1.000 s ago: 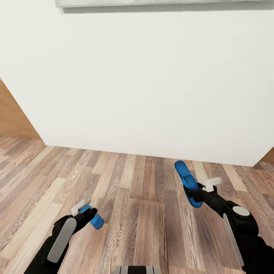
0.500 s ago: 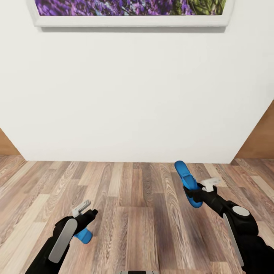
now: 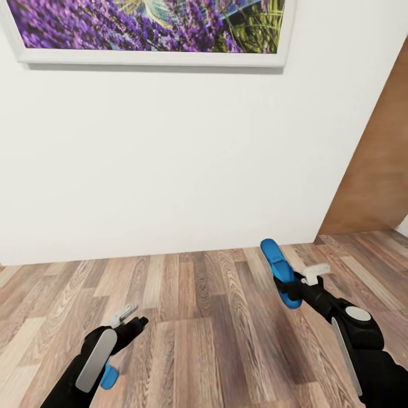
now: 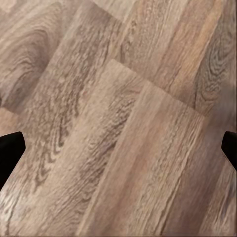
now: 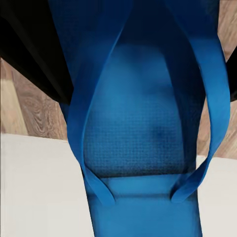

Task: In the bedroom, move the book from the bed onto either nightstand, and place the two sandals side by side next to the bed.

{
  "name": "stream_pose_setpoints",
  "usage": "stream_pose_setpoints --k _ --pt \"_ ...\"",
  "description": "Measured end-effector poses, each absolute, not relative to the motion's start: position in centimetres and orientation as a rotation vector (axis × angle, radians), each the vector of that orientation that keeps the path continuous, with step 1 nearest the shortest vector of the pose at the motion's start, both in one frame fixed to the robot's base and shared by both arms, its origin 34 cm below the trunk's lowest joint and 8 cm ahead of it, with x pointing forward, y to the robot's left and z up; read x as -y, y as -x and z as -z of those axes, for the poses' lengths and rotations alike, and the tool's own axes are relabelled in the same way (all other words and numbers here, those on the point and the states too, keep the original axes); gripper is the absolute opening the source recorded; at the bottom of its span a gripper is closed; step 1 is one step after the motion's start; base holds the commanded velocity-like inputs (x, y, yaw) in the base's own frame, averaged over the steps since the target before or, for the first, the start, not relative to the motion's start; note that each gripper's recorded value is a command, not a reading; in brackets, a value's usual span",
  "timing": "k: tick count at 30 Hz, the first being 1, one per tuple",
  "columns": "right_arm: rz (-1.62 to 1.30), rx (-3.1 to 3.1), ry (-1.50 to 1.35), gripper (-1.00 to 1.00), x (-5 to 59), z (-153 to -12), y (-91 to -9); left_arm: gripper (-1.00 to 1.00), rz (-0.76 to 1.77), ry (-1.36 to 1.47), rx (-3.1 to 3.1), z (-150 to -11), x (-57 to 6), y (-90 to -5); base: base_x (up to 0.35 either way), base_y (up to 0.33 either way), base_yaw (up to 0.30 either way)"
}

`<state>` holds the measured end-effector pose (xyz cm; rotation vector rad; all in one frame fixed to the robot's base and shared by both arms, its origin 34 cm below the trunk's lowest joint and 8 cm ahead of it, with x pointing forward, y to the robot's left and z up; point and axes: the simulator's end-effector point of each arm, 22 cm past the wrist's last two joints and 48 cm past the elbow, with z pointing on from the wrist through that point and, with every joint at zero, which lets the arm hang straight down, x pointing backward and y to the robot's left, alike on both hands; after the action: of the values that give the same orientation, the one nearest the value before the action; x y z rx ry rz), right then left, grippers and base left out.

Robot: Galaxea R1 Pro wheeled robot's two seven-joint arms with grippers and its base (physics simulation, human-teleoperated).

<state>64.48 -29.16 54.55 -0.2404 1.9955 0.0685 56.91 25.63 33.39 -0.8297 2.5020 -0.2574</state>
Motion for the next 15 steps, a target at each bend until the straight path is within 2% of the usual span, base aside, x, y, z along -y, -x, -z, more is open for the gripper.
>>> stream_pose_setpoints --k 11,15 --pt "-0.084 -1.977 0.223 -1.0 28.0 -55.4 -64.3 1.0 0.265 0.817 -2.494 -33.9 -25.5 -57.0 -0.001 0.0 -0.264" --pt "-0.086 -1.974 0.224 -1.0 27.8 -55.4 -64.3 1.0 0.252 0.73 -2.512 -34.0 -24.3 -57.0 -0.078 0.056 -0.127"
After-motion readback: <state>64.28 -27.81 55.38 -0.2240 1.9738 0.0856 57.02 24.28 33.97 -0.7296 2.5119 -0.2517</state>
